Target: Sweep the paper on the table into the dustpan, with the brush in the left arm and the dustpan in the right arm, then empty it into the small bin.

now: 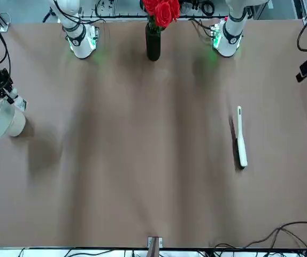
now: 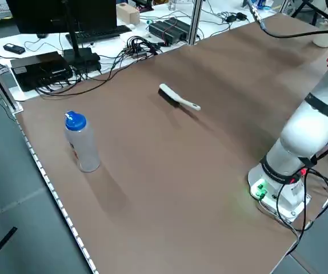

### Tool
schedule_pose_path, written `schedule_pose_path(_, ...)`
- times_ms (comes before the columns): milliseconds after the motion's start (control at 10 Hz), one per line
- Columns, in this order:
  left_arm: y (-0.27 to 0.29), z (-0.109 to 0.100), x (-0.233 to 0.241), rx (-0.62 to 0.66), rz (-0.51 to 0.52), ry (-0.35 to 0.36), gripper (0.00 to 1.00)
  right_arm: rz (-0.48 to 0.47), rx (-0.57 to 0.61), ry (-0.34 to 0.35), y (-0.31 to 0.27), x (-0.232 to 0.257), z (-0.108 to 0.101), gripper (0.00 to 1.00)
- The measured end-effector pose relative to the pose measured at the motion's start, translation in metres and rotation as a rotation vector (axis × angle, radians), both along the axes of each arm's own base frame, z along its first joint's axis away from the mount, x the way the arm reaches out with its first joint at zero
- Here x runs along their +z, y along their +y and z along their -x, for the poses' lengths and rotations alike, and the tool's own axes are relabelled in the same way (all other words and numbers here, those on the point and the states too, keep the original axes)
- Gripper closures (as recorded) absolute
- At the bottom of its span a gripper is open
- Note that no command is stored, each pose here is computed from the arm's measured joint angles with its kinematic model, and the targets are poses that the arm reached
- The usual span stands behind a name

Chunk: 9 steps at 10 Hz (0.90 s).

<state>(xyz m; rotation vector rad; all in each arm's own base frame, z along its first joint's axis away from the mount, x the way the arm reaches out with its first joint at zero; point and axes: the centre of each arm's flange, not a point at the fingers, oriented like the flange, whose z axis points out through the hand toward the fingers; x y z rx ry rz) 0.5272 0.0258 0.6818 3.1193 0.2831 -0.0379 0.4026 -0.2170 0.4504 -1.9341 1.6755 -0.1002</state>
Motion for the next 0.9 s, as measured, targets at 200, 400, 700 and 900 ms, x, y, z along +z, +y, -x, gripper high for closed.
schedule_pose_path(200,-0.001,0.0,0.0,-0.002,0.001,0.0,0.0,-0.001,-0.002,-0.001,0.0,0.0,0.0,0.67)
schedule_pose_path(400,-0.001,0.0,0.0,-0.002,0.001,0.0,0.0,-0.002,-0.002,-0.002,0.0,0.0,0.0,0.67)
schedule_pose_path(700,0.001,0.0,0.0,0.002,0.001,0.0,0.0,0.005,0.012,-0.005,0.004,0.001,-0.002,0.67)
schedule_pose_path(900,0.002,0.0,0.0,0.004,0.001,0.0,0.0,0.074,0.133,-0.011,0.051,0.009,-0.027,0.67)
